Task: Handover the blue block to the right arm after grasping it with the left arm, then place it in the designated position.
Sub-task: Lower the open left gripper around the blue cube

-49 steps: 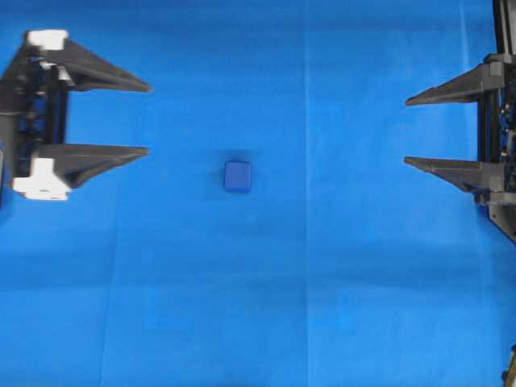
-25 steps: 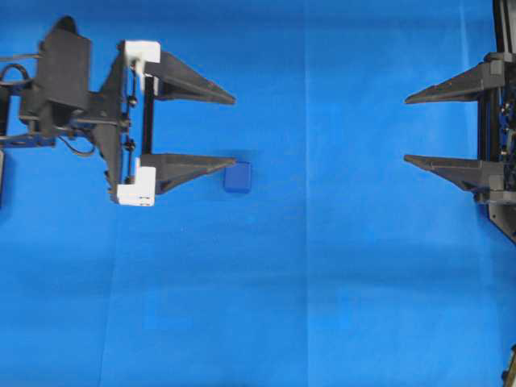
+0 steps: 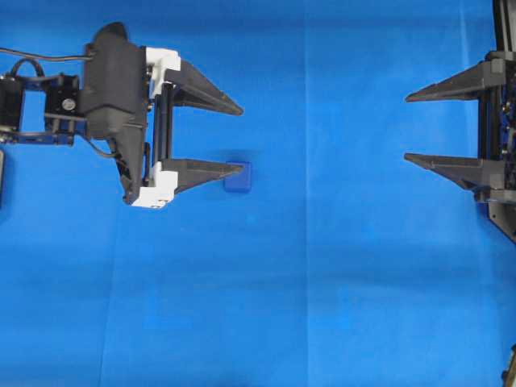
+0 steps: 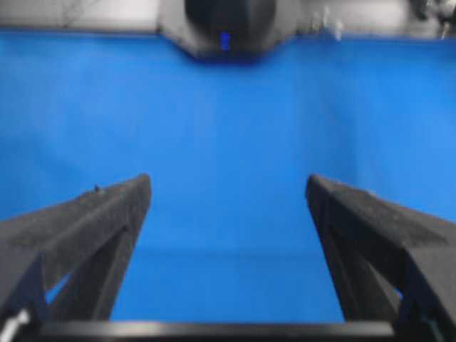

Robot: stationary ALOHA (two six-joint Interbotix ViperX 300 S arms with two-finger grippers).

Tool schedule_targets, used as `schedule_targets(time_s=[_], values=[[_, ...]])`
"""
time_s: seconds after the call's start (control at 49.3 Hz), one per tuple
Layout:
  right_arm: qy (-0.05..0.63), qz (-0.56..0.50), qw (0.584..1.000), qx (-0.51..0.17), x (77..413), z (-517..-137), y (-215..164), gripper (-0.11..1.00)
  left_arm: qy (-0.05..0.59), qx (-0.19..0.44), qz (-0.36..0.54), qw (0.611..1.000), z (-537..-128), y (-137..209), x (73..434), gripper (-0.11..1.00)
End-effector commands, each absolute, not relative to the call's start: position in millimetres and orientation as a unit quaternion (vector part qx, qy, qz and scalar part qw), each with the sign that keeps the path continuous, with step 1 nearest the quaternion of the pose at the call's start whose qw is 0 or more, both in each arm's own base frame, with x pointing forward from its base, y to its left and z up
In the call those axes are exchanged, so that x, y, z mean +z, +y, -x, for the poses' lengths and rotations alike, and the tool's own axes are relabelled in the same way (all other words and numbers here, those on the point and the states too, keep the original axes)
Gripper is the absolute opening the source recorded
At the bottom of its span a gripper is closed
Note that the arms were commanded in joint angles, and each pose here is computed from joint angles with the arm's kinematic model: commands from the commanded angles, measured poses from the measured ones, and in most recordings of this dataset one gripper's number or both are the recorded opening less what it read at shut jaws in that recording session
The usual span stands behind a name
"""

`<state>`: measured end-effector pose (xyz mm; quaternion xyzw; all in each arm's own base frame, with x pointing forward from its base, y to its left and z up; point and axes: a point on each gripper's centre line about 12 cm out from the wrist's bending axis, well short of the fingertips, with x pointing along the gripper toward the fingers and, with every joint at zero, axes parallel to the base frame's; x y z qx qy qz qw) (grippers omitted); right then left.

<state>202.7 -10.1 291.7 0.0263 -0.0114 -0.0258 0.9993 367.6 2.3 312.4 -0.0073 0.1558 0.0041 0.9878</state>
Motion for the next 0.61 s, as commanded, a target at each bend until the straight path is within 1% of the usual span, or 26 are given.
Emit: schedule_targets(time_s=[0.0,0.203,0.446,0.588], values=[[-0.028,-0.028,0.999,-0.027,304,-205,-11,0.97,0.174,0.004,0.006,0.985,-371,2,334,0.93],[-0.026,-0.028,0.999,-0.027,303,-205,-11,0.97,0.242,0.005,0.005,0.97,-379,3,348,0.93],[-0.025,-0.028,0.999,-0.027,303,-205,-11,0.97,0.322,0.006,0.004,0.947,-389,3,353,0.93],[-0.024,-0.03,0.999,-0.027,303,-206,-11,0.97,0.348,0.005,-0.001,0.937,-396,4,352,0.93]])
